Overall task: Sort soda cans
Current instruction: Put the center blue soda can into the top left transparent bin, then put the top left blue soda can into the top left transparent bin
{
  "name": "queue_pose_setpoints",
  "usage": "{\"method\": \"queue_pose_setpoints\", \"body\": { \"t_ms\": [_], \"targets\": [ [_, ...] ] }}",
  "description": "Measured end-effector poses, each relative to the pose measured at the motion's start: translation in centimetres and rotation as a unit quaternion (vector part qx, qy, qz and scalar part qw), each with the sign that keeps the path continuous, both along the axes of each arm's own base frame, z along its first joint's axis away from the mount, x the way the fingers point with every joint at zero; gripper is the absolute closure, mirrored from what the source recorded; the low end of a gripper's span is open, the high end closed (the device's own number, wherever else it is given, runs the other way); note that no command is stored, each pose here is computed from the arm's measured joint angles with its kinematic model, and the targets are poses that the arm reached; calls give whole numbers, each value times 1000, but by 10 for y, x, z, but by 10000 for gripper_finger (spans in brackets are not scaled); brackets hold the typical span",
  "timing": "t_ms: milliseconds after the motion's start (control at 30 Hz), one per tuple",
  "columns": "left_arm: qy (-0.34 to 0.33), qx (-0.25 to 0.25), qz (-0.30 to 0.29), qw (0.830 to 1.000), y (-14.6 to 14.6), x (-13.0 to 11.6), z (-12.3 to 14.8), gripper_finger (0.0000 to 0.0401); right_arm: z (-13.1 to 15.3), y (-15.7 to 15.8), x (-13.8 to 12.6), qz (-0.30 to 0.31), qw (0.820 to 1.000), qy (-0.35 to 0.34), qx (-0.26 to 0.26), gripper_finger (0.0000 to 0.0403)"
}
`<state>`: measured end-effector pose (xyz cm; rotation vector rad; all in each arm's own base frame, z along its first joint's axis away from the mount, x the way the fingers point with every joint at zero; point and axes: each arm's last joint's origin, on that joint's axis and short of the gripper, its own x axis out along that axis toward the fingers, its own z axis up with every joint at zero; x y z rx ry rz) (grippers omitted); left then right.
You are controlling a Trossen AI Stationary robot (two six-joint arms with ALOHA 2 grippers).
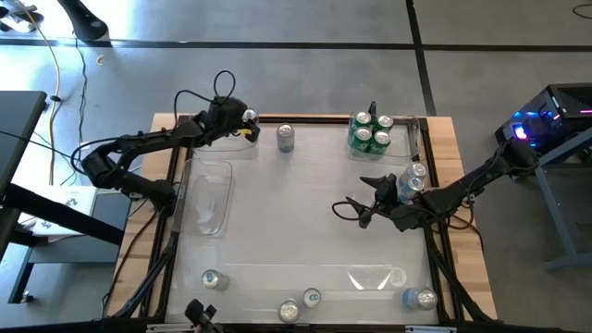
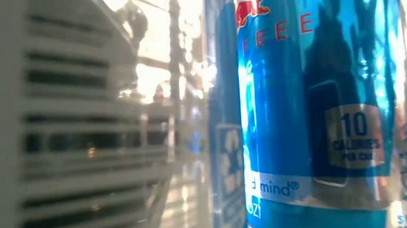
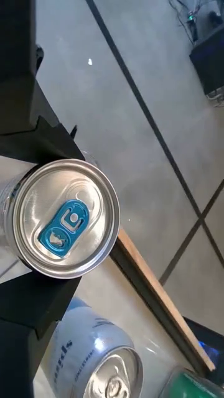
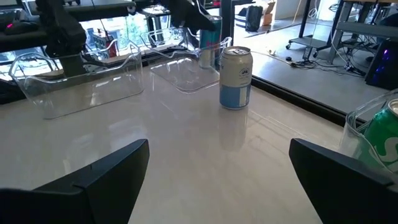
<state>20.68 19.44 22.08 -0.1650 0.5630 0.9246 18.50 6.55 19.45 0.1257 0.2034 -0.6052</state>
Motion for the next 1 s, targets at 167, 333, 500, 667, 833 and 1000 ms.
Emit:
{"method": "queue_pose_setpoints", "body": {
  "t_ms": [167, 333, 500, 667, 833, 1000],
  "targets": [
    [3, -15, -13, 1000, 3, 4, -9, 156, 0, 0, 0, 1, 1000, -2, 4, 18],
    [-8, -25, -14, 1000, 3, 5, -10, 153, 0, 0, 0, 2, 1000, -2, 4, 18],
    [-1, -32, -13, 999, 2, 5, -12, 151, 0, 0, 0, 0, 1000, 0, 0, 18],
    [3, -35, -13, 999, 2, 4, -12, 150, 0, 0, 0, -4, 1000, -1, -1, 18],
    [-2, -39, -13, 999, 1, 4, -12, 142, 0, 0, 0, -4, 1000, -2, 0, 18],
    [-5, -37, -16, 999, 2, 4, -11, 120, 0, -1, 0, -15, 1000, -9, 5, 18]
  ]
}}
